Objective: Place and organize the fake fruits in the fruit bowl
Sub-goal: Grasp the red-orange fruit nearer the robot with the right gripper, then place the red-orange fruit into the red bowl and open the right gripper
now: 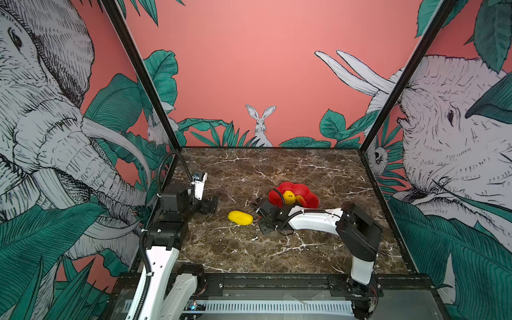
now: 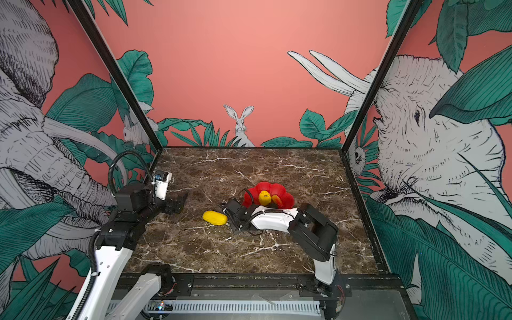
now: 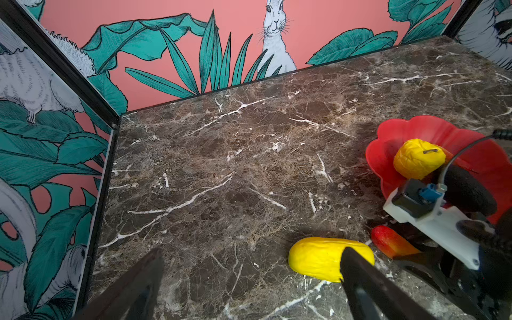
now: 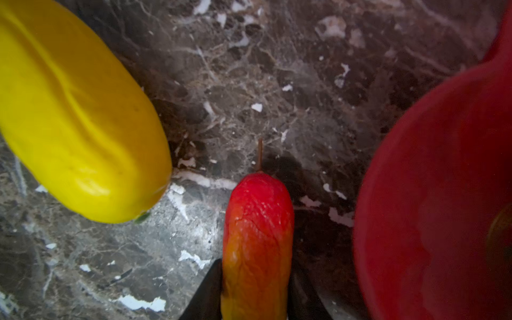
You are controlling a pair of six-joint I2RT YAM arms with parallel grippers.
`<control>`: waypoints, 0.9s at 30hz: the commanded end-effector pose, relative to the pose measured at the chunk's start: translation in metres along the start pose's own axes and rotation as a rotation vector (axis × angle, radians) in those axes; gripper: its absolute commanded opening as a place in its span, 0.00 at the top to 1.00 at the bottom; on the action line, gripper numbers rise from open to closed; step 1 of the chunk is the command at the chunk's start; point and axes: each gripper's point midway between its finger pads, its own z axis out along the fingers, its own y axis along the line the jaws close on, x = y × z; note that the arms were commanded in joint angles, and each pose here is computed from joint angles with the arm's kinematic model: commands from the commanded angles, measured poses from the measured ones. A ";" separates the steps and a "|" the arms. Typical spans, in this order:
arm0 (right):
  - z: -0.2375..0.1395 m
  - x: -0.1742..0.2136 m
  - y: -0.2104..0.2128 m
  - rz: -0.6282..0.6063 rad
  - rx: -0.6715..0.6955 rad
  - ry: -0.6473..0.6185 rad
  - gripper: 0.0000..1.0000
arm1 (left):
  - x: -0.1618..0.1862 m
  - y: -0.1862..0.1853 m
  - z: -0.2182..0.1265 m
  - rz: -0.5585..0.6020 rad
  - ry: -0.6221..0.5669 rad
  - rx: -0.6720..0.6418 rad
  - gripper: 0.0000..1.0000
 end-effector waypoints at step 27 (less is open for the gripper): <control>-0.097 -0.026 -0.098 -0.041 0.110 -0.113 0.84 | 0.001 -0.002 0.001 0.017 0.001 0.011 0.00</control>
